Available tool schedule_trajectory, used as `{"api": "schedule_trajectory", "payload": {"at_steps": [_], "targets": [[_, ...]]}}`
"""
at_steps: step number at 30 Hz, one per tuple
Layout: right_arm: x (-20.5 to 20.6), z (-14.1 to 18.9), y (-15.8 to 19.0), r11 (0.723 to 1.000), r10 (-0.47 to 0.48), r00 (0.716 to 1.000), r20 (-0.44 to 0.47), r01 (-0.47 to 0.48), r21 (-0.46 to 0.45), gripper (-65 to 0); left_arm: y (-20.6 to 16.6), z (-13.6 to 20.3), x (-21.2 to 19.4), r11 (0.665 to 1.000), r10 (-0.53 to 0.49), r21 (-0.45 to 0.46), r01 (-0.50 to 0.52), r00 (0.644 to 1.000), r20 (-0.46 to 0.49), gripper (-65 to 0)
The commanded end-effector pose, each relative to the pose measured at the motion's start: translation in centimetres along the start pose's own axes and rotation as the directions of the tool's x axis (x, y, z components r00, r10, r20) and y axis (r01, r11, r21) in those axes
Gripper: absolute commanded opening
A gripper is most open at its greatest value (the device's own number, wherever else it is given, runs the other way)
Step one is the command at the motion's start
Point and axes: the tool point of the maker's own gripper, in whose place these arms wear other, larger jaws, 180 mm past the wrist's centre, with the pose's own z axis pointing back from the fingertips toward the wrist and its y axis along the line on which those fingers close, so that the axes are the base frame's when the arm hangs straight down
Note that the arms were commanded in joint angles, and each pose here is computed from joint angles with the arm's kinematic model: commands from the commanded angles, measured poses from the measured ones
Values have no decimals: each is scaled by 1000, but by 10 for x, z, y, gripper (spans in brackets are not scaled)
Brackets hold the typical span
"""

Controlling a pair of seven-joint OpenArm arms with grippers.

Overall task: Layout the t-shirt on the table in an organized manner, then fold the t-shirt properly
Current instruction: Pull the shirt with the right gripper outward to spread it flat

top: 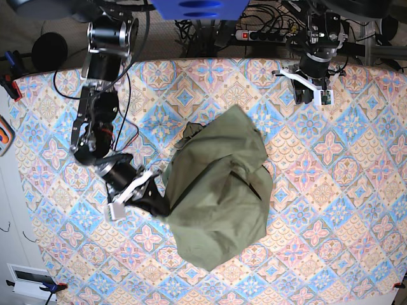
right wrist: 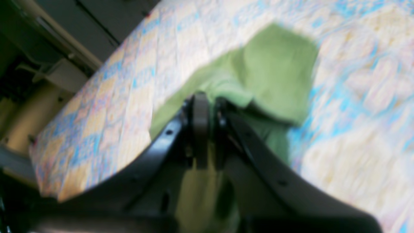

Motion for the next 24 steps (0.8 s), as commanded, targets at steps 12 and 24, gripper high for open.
{"api": "schedule_trajectory", "payload": {"at_steps": [12, 24], "targets": [[80, 10, -70, 991, 97, 994, 51, -92, -95, -647, -37, -15, 21, 985, -161, -51, 163, 986, 43, -523], [112, 57, -127, 960, 154, 988, 29, -143, -239, -647, -63, -25, 43, 960, -264, -64, 273, 958, 114, -523]]}}
